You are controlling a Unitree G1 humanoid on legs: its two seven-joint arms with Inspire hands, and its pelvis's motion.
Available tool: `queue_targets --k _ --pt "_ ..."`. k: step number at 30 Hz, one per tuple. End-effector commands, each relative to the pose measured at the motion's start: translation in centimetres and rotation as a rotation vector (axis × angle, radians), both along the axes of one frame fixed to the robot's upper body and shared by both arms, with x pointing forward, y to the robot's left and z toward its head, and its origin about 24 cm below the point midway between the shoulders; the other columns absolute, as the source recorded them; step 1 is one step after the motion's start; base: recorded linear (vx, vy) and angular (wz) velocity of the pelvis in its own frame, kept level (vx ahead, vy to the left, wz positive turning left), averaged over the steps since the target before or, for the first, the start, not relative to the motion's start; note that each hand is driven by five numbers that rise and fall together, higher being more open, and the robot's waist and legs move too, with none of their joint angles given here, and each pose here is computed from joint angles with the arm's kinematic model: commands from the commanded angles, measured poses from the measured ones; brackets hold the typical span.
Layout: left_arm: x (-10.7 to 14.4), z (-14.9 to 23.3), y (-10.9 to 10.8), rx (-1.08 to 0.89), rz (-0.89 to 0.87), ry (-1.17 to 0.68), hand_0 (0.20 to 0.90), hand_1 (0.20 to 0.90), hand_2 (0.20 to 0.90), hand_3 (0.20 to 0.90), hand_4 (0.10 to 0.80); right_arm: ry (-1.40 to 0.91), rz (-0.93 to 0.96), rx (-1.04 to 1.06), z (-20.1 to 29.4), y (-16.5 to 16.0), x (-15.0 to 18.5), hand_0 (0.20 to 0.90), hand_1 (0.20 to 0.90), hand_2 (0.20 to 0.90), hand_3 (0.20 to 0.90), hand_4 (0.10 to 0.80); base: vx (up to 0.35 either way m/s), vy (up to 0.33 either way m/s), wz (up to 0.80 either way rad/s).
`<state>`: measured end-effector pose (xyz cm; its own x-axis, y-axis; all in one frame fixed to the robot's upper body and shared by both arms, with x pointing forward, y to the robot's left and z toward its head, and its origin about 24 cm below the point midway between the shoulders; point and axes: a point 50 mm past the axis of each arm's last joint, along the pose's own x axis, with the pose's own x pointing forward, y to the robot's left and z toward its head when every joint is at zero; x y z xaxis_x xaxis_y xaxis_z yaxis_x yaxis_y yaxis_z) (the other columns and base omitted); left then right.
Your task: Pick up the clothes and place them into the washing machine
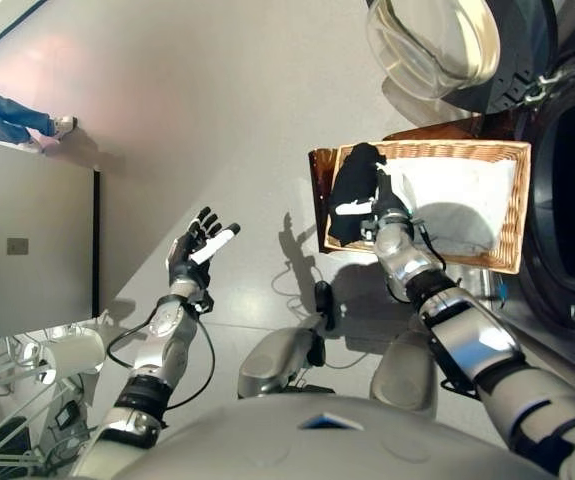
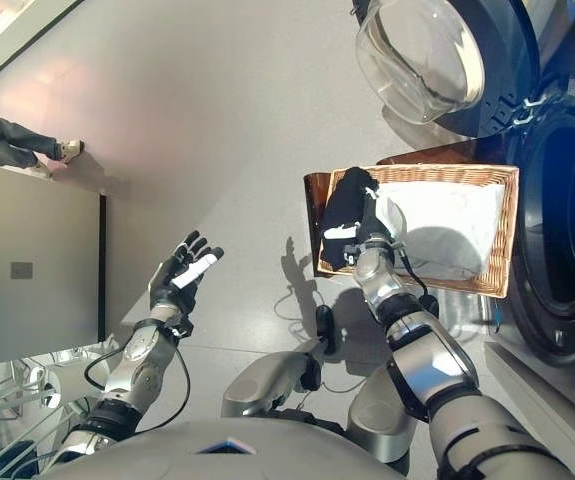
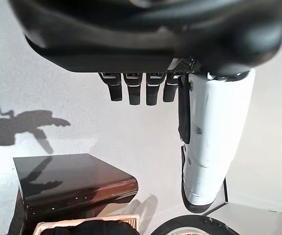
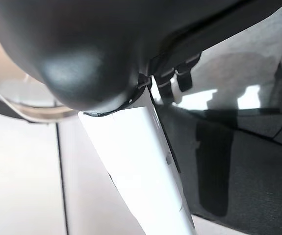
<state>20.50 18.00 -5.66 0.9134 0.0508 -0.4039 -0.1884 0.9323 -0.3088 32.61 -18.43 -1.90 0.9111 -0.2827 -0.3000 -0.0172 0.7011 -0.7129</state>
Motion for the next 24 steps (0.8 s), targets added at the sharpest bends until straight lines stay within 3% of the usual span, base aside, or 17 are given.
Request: queue_targets --k 1,24 --pt "2.8 3.5 1.0 0.048 0.003 -0.19 0.9 0.9 0.9 0.9 0.8 -0.093 0.179 -0.018 3.4 5.7 3.2 0.9 0.9 0.9 0.9 0.8 0.0 0.0 0.0" --pt "3.0 2.9 0.6 0.04 0.001 -0.167 0.9 0.9 0.9 0.9 0.8 -0.024 0.295 -0.018 2.4 8.8 2.5 0.9 0.9 0.9 0.9 0.8 0.0 0.001 0.0"
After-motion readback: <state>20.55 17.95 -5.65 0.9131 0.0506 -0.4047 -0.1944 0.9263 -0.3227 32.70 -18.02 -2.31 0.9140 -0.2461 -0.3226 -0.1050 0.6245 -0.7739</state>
